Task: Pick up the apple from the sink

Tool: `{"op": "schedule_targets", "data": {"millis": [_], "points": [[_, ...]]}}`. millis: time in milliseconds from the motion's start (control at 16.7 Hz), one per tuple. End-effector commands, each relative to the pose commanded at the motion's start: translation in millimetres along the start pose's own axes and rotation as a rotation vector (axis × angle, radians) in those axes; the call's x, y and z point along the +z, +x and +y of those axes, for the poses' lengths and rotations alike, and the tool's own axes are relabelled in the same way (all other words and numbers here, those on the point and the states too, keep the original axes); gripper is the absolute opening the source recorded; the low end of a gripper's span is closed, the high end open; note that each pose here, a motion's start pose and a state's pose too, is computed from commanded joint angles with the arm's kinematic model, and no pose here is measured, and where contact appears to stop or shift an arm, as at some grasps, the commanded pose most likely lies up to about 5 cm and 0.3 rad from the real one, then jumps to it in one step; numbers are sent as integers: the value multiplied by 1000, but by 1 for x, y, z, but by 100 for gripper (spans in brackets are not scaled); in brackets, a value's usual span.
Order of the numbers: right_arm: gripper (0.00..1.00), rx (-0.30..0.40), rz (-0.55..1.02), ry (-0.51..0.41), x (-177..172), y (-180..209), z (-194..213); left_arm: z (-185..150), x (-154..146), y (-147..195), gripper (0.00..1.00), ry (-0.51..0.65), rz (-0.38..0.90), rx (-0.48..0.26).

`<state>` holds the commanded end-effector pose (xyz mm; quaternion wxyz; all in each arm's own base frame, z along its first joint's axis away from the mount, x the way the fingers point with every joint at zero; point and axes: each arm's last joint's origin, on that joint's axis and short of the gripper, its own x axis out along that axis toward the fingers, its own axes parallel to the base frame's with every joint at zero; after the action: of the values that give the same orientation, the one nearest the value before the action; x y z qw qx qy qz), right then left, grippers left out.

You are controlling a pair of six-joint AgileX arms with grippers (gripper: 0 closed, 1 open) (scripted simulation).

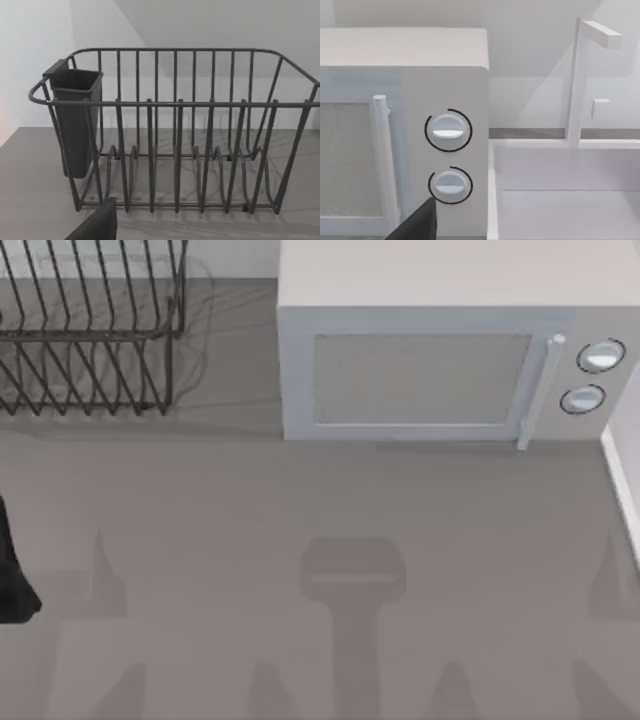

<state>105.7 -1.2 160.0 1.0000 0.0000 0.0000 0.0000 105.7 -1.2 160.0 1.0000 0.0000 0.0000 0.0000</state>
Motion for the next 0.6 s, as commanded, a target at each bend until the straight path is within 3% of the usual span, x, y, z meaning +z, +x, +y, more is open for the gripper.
{"op": "schedule_targets", "data": {"millis": [420, 600], "points": [[100, -2, 7, -2, 2, 0, 0, 0, 0, 0, 100, 0, 0, 0], [100, -19, 72, -18, 19, 1, -2, 0, 0, 0, 100, 0, 0, 0]]}}
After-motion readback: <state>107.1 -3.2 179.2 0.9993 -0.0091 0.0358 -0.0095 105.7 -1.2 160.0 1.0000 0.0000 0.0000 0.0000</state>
